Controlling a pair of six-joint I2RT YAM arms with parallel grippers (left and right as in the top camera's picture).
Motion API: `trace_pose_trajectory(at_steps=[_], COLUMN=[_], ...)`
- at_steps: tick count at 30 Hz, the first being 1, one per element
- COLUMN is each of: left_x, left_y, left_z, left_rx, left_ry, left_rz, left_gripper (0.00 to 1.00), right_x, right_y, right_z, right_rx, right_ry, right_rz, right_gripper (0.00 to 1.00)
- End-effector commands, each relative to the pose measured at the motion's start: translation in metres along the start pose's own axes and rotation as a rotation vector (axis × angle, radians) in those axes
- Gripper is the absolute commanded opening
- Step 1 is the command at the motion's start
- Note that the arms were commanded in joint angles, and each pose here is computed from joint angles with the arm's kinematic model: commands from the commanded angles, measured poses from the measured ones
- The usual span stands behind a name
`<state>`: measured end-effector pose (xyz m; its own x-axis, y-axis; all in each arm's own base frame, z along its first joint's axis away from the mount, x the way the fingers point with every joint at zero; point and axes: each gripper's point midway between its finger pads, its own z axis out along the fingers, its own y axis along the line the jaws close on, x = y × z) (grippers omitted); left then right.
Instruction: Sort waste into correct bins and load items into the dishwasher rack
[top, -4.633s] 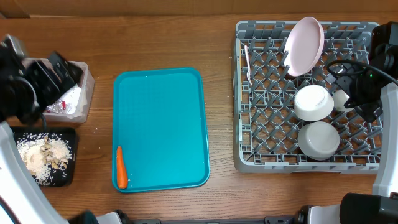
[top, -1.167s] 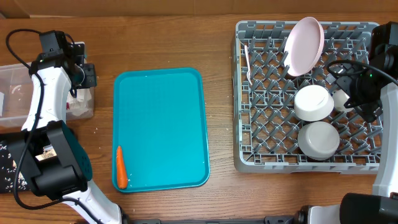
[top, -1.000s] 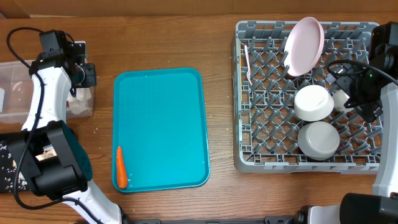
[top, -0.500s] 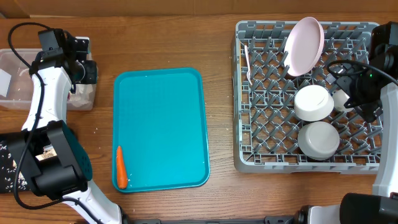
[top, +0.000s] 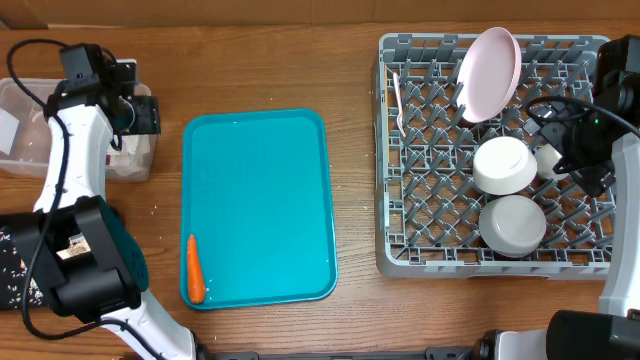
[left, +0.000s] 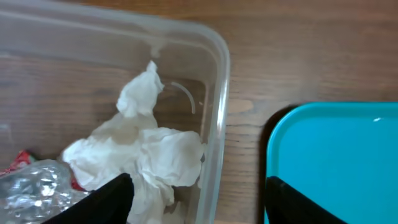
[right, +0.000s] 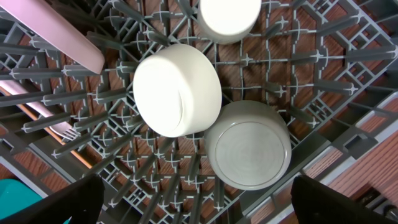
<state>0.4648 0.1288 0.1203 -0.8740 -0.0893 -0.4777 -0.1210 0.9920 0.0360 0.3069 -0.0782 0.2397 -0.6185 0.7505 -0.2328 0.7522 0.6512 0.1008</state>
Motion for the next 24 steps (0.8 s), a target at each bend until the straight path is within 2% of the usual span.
trace_pose_trajectory(at_steps=[1, 3, 4, 8, 12, 17, 24], left_x=[-0.046, -0.052, -0.052, -0.035, 0.021, 0.087, 0.134], left_y=[0.002, 0.001, 0.0, -0.003, -0.013, -0.023, 0.016], left_z=[-0.071, -0.102, -0.119, -0.165, -0.189, -0.187, -0.162], left_rx=[-0.02, -0.017, -0.015, -0.008, -0.005, -0.014, -0.267], left_ry=[-0.173, -0.21, -0.231, -0.239, -0.073, 0.195, 0.322], left_rz=[-0.099, -0.16, -0.194, -0.275, -0.299, -0.35, -0.456], left_gripper=[0.76, 0.86, 1.0, 1.0, 1.0, 1.0, 1.0], right_x=[-0.001, -0.001, -0.001, -0.001, -0.001, -0.001, -0.001], right_y=[0.0, 0.0, 0.0, 0.0, 0.0, 0.0, 0.0], right_z=[0.0, 0.0, 0.0, 0.0, 0.0, 0.0, 0.0], right_rx=[-0.003, -0.003, -0.003, -0.003, -0.003, -0.003, -0.003], right_ry=[-0.003, -0.003, -0.003, -0.003, -0.003, -0.003, -0.003], right_rz=[0.001, 0.001, 0.001, 0.001, 0.001, 0.001, 0.001], right_gripper=[1.0, 1.0, 1.0, 1.0, 1.0, 1.0, 1.0])
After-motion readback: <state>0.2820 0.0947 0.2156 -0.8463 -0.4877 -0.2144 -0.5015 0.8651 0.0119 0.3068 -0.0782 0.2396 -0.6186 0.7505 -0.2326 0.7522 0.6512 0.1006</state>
